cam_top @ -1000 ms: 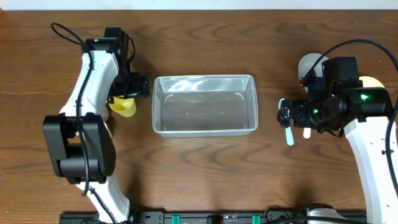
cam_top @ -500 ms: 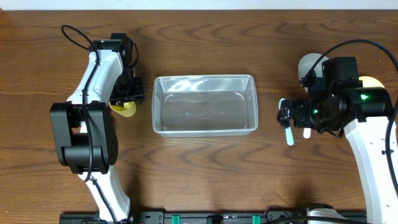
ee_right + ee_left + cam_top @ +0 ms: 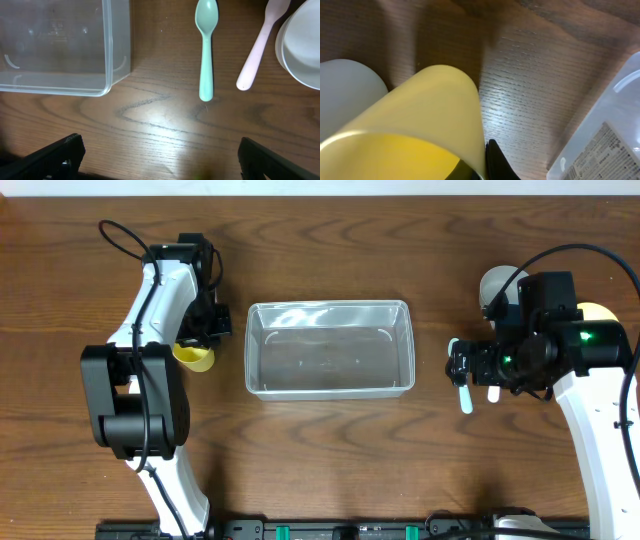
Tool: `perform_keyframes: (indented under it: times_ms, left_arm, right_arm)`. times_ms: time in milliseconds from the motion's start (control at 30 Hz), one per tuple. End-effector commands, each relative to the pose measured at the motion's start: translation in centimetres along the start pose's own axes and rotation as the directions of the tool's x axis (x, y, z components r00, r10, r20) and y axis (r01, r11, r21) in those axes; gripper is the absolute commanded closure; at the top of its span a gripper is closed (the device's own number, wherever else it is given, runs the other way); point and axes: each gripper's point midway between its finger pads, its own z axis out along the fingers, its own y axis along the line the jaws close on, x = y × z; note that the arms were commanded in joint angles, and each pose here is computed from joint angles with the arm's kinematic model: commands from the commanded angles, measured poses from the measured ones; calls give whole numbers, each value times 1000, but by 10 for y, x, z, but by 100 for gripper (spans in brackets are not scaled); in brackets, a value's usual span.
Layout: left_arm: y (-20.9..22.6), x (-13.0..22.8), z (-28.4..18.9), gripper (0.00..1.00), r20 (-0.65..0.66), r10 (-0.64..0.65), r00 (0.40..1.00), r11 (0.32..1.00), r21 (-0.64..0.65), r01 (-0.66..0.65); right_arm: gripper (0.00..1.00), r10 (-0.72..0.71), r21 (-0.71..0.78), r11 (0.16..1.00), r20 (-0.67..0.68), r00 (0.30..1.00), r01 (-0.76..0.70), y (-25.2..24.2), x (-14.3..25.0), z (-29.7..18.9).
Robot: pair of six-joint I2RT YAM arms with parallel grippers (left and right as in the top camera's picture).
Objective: Pack container
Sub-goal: 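Carry the yellow cup into the container's left end and release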
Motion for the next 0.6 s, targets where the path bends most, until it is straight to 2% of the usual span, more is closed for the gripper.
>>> perform_keyframes:
  times_ms: [0,200,367,567]
  left_arm:
    - [1,-3,-3,94,10,0,1000,1000,-3,0]
    - [-4,-5,-27,94,59,12,998,1000,5,-13]
    - [-24,-1,-90,94,193,62,979,997,27,-68]
    - [-68,40,-169,94,369,191,909,974,48,-224]
  right_arm:
    - [1,-12,3,1000,15,1000,12,0,-5,-4]
    - [1,-12,3,1000,12,1000,12,-1,-4,-4]
    - [1,-12,3,1000,12,1000,12,0,-4,-4]
    - [1,-12,3,1000,13,1000,12,0,-4,-4]
